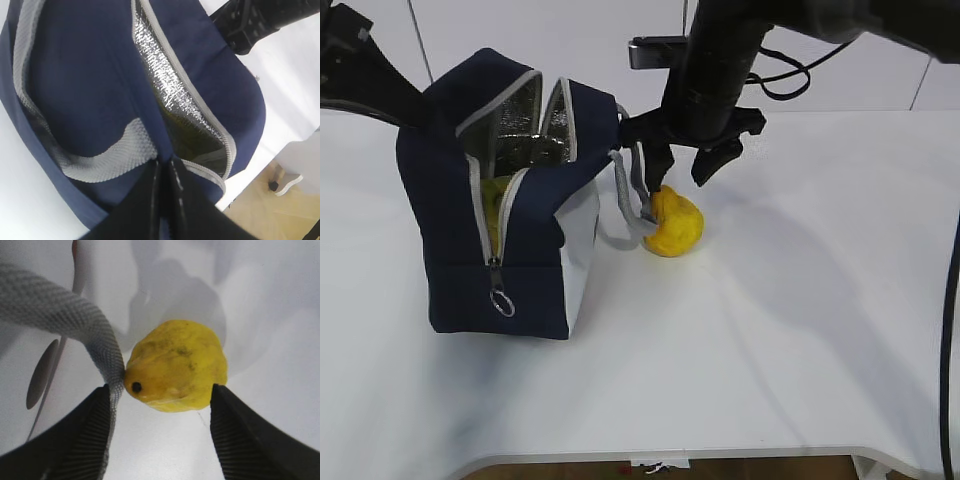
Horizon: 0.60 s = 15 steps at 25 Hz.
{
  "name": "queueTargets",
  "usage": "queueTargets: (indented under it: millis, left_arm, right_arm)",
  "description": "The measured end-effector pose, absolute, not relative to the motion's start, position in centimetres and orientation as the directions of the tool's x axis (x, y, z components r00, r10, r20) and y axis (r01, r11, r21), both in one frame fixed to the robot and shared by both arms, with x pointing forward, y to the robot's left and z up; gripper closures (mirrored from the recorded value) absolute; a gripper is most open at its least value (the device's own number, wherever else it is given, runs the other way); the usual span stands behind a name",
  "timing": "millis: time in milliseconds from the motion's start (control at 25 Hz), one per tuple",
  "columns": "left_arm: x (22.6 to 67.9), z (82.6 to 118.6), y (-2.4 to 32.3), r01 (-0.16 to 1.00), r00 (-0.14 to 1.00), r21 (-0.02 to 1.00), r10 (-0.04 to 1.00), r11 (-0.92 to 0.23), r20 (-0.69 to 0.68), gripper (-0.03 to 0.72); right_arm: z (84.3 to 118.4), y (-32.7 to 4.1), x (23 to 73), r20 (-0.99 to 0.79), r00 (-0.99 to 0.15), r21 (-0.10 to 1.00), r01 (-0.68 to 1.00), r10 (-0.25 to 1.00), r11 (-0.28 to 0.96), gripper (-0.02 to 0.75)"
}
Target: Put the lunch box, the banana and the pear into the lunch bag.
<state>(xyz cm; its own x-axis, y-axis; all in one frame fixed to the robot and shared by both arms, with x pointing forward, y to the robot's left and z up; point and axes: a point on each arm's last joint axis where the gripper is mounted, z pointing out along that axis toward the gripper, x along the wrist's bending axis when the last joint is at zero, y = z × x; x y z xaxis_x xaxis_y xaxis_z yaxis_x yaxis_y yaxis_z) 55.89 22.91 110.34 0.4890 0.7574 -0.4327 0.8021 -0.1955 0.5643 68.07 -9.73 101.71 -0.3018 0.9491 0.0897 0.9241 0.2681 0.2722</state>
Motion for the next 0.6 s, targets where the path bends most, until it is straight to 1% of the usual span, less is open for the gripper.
queueTargets:
  millis: [200, 400, 600]
  left_arm:
    - [55.9, 110.4, 22.9, 0.801, 0.49, 0.565, 0.758, -0.197, -0.43, 0.694]
    - [55.9, 110.4, 22.9, 0.801, 0.49, 0.565, 0.758, -0.197, -0.43, 0.694]
    - [55.9, 110.4, 22.9, 0.801, 0.49, 0.565, 0.758, -0.197, -0.43, 0.694]
  right_arm:
    - [100.6, -9.5, 68.2, 0.106, -0.298, 0.247, 0.932, 0.949, 0.265, 0.262]
    - [100.4, -9.5, 68.3, 0.1, -0.298, 0.245, 0.932, 0.949, 0.267, 0.262]
    - [99.6, -9.5, 68.5, 0.094, -0.297, 0.23, 0.935, 0.95, 0.27, 0.262]
